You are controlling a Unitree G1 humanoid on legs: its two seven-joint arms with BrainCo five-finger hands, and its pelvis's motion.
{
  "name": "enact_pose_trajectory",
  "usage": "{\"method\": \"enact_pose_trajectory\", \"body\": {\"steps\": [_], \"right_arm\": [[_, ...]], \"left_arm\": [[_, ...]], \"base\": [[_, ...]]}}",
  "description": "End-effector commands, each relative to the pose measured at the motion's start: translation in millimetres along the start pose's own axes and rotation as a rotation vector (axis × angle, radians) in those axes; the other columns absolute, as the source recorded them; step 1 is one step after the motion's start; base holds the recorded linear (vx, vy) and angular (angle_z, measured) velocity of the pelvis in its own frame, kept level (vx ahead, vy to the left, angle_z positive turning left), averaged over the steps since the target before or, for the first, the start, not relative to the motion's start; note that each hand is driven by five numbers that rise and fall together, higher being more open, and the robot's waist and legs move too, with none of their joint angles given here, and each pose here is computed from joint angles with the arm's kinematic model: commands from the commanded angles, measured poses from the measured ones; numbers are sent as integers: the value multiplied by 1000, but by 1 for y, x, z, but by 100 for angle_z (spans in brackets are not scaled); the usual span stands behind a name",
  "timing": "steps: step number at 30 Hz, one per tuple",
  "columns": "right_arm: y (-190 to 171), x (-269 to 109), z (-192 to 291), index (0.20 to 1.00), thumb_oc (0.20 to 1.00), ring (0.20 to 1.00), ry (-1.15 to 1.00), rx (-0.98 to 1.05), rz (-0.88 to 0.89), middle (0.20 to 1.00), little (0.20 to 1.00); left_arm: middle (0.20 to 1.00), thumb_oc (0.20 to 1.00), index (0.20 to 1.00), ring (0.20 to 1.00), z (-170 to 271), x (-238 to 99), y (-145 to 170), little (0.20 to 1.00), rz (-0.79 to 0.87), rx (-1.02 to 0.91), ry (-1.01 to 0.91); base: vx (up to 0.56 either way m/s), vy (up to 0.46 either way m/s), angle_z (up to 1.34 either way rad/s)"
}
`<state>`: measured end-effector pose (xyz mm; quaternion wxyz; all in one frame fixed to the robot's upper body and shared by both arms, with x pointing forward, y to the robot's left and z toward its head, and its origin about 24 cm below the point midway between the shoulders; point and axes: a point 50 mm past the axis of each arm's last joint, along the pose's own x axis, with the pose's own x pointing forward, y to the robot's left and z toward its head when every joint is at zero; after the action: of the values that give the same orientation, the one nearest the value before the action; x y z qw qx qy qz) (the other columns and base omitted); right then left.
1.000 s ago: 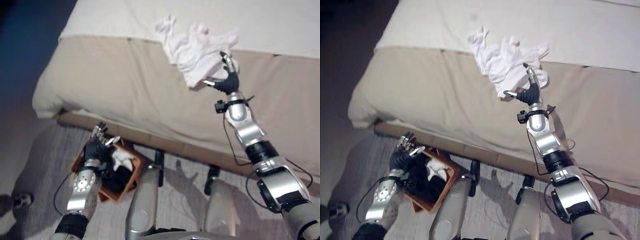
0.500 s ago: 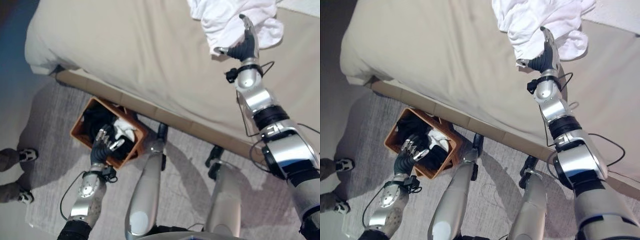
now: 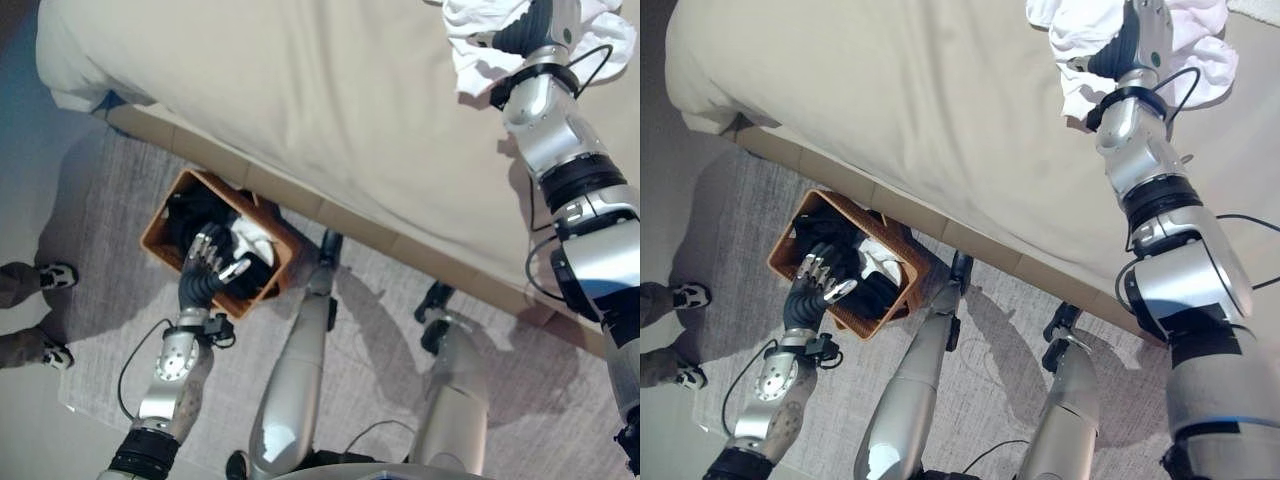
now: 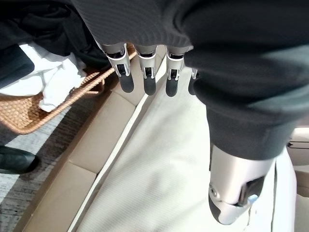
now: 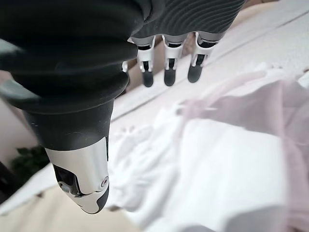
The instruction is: Pick up clothes into the bucket
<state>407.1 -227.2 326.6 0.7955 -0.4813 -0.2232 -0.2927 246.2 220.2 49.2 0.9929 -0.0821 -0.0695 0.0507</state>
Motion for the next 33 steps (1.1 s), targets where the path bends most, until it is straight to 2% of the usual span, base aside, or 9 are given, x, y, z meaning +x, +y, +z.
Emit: {"method": "enact_pose_trajectory", "body": {"steps": [1, 5, 11, 22, 28, 29, 30, 33], "right_arm": [[-27, 12, -12, 1000, 1000, 1000, 19, -64, -55, 1000, 1000], [-28, 10, -30, 1000, 1000, 1000, 128, -36, -37, 1000, 1000], [-47, 12, -54, 1000, 1000, 1000, 250, 16, -54, 1000, 1000], [-76, 16, -74, 1000, 1000, 1000, 310, 114, -70, 1000, 1000], [-77, 13, -85, 1000, 1000, 1000, 362, 150, -46, 1000, 1000], [-75, 11, -88, 423, 423, 423, 374, 154, -31, 423, 423], [-75, 11, -90, 200, 200, 200, 383, 166, -27, 200, 200], [-74, 10, -92, 200, 200, 200, 396, 177, -13, 200, 200]], "left_arm": [[1000, 1000, 1000, 1000, 18, -2, 5, 1000, 7, 1, -90], [1000, 1000, 1000, 1000, 20, -1, 5, 1000, 18, -6, -95], [1000, 1000, 1000, 1000, 22, 1, 4, 1000, 10, -4, -101], [1000, 1000, 1000, 1000, 24, 4, 3, 1000, 10, -30, -117], [1000, 1000, 1000, 1000, 21, 5, 3, 1000, 9, -36, -104], [1000, 1000, 1000, 1000, 21, 6, 2, 1000, 5, -37, -99], [1000, 1000, 1000, 1000, 21, 6, 3, 1000, 5, -37, -99], [1000, 1000, 1000, 1000, 21, 7, 3, 1000, 3, -41, -98]], "base": [[0, 0, 0], [13, 15, 6], [6, 20, 5], [2, 10, 3], [0, 0, 0], [0, 0, 0], [0, 0, 0], [0, 0, 0]]}}
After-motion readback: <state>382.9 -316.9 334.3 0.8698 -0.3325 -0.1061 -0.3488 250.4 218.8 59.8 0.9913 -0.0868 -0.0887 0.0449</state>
